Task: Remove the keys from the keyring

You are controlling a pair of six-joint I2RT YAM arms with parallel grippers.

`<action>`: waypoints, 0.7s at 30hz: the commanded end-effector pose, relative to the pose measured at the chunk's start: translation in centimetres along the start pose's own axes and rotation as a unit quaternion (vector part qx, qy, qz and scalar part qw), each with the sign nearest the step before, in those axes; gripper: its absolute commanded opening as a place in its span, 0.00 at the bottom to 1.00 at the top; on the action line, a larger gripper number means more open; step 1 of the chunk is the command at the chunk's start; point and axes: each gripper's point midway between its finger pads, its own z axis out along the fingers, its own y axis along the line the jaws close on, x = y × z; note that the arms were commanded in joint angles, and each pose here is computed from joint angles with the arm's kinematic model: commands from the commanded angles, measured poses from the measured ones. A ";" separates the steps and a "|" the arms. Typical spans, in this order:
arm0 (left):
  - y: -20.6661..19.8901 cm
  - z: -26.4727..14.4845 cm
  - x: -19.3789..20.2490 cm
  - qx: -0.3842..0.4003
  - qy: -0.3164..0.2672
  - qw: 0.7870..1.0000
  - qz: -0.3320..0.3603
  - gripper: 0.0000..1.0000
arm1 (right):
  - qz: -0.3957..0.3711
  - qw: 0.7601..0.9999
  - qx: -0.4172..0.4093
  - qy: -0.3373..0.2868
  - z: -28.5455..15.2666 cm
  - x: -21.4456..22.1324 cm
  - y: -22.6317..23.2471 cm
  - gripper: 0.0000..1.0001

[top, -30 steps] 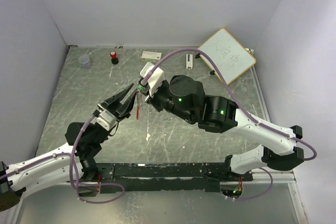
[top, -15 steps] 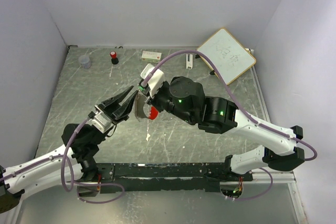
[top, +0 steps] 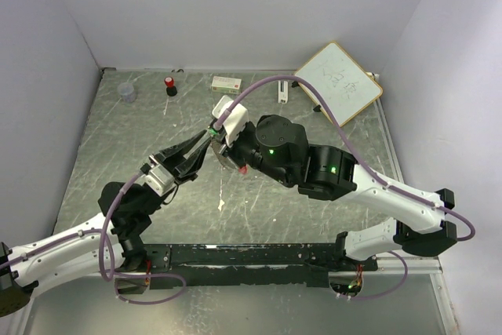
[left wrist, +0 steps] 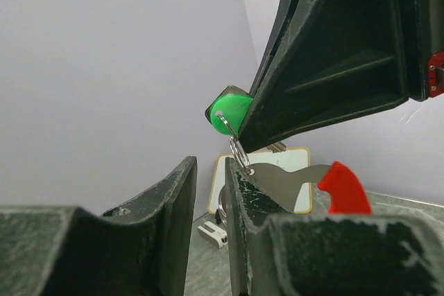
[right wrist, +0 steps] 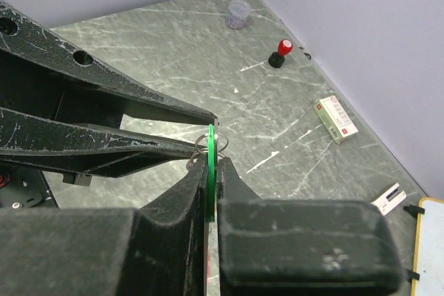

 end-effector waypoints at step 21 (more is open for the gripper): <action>-1.3 0.5 -2.6 0.039 -0.041 0.998 -0.034 0.33 | -0.012 0.999 0.007 -0.030 -0.9 -0.7 -0.7 0.00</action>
